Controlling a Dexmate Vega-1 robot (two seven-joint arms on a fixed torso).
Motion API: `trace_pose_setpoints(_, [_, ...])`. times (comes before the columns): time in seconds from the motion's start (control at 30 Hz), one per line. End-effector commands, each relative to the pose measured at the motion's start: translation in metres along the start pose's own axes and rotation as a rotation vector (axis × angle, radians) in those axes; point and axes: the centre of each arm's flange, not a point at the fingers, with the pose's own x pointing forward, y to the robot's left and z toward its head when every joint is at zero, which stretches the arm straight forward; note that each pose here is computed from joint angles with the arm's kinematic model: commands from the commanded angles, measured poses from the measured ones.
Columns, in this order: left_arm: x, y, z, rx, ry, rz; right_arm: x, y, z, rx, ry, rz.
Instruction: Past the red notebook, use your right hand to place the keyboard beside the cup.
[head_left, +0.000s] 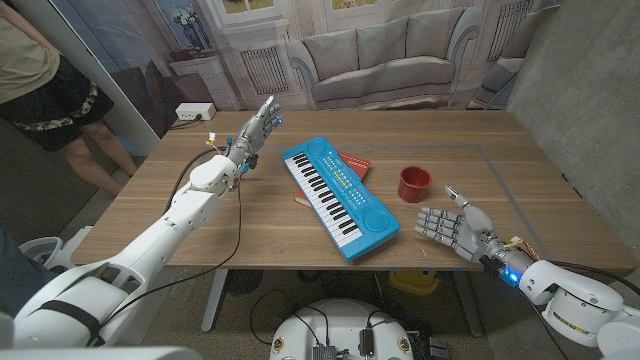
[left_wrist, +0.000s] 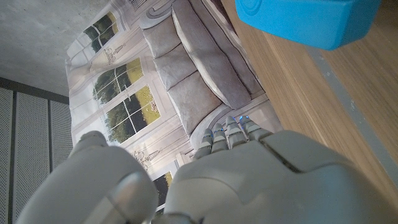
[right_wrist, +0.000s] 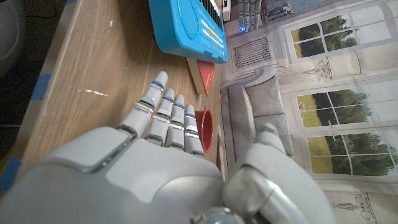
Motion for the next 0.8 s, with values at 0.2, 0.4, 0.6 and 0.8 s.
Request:
trace_pose_setpoints(0.2, [0.001,-0.004,-0.005,-0.012,0.004,-0.017,-0.008,0.001,0.000,0.040,0.092,0.009])
trace_pose_setpoints(0.4, [0.000,-0.006,-0.004,-0.014,0.007,-0.017,-0.006,0.001,-0.001,0.071,0.123,0.041])
trace_pose_setpoints(0.6, [0.001,-0.008,-0.007,-0.028,0.001,-0.011,-0.002,0.002,-0.006,0.090,0.122,0.056])
trace_pose_setpoints(0.8, [0.002,-0.005,-0.004,-0.020,-0.007,-0.012,-0.001,0.005,-0.009,0.114,0.148,0.075])
